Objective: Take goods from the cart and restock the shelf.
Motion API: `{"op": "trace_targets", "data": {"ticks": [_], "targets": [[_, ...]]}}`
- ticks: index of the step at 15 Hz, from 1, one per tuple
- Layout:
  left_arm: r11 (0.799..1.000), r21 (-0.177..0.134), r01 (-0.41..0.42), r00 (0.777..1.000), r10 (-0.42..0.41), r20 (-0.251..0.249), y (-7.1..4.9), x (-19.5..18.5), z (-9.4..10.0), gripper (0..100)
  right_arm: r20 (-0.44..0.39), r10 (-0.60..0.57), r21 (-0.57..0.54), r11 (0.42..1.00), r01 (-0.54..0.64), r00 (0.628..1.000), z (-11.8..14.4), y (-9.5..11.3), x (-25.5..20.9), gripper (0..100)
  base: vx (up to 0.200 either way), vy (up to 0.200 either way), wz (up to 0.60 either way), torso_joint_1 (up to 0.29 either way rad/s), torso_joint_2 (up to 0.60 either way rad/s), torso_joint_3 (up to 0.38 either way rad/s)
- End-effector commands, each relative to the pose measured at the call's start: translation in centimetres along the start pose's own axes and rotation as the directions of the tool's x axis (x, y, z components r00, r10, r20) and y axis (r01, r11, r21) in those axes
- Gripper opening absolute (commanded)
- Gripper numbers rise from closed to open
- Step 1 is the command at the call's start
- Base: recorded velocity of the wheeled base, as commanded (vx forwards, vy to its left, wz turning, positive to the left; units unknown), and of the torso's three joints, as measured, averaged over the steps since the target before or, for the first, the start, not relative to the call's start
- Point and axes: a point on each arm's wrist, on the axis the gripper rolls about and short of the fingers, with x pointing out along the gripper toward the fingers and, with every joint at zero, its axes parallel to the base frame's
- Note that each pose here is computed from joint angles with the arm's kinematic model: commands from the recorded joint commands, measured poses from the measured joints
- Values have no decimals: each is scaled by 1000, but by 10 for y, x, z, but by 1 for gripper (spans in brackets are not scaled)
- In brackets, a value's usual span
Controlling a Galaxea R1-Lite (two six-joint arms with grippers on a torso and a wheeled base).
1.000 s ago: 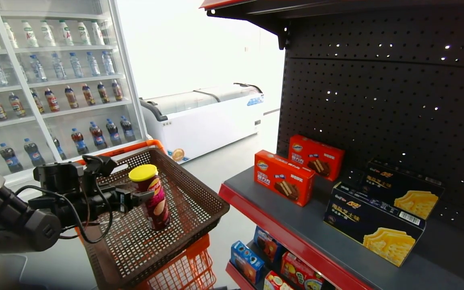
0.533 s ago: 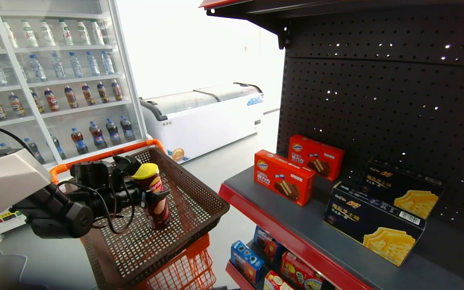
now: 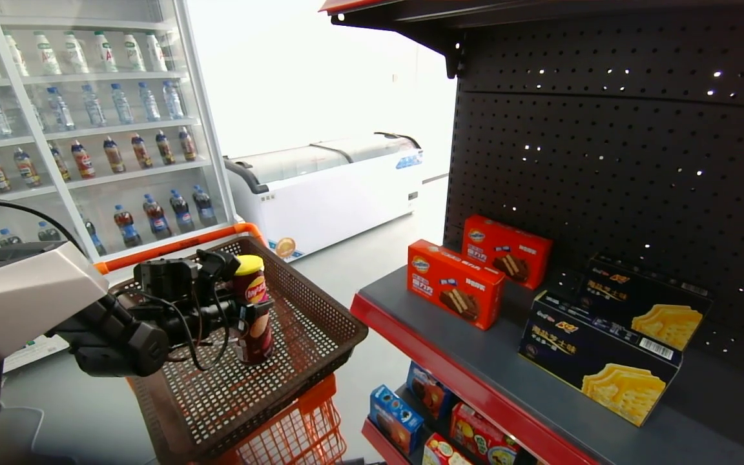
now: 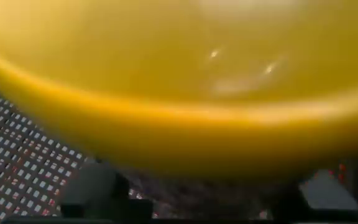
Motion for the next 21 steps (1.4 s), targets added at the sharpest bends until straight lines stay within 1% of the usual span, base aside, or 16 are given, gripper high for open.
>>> {"op": "trace_targets", "data": {"ticks": [1,2,3,5,6,7,9,10,11,13,14,16,17,19,20,21], "targets": [[1000,4,-3,1000,3,2,-1,2,2,0,0,0,0,1000,0,1000,0,0,0,100,0,0,0,0,0,0],[1000,5,-4,1000,4,3,-2,1,3,0,0,0,0,1000,0,1000,0,0,0,100,0,0,0,0,0,0],[1000,28,-7,999,6,43,-4,-4,16,0,0,0,0,1000,0,1000,0,0,0,100,0,0,0,0,0,0],[999,44,-17,994,12,108,-12,-21,47,0,0,0,0,1000,0,1000,0,0,0,100,0,0,0,0,0,0],[998,58,-24,992,16,129,-15,-34,62,0,0,0,0,1000,0,1000,0,0,0,100,0,0,0,0,0,0],[997,73,-14,993,6,115,-22,-44,72,0,0,0,0,1000,0,1000,0,0,0,100,0,0,0,0,0,0],[996,81,29,994,-37,107,-39,-68,99,0,0,0,0,1000,0,1000,0,0,0,100,0,0,0,0,0,0],[996,86,38,992,-48,115,-46,-77,108,0,0,0,0,1000,0,1000,0,0,0,100,0,0,0,0,0,0],[995,93,36,989,-49,141,-50,-93,120,0,0,0,0,1000,0,1000,0,0,0,100,0,0,0,0,0,0],[993,103,51,987,-66,147,-59,-117,134,0,0,0,0,1000,0,1000,0,0,0,100,0,0,0,0,0,0],[991,106,86,985,-100,139,-69,-133,142,0,0,0,0,1000,0,1000,0,0,0,100,0,0,0,0,0,0],[989,115,87,982,-105,159,-74,-149,150,0,0,0,0,1000,0,1000,0,0,0,100,0,0,0,0,0,0],[990,94,100,976,-116,183,-82,-168,153,0,0,0,0,1000,0,1000,0,0,0,100,0,0,0,0,0,0],[984,48,171,967,-177,181,-102,-189,159,0,0,0,0,1000,0,1000,0,0,0,100,0,0,0,0,0,0],[979,41,202,960,-206,188,-110,-198,162,0,0,0,0,1000,0,1000,0,0,0,100,0,0,0,0,0,0],[974,42,224,955,-228,190,-114,-201,160,0,0,0,0,1000,0,1000,0,0,0,100,0,0,0,0,0,0]]}}
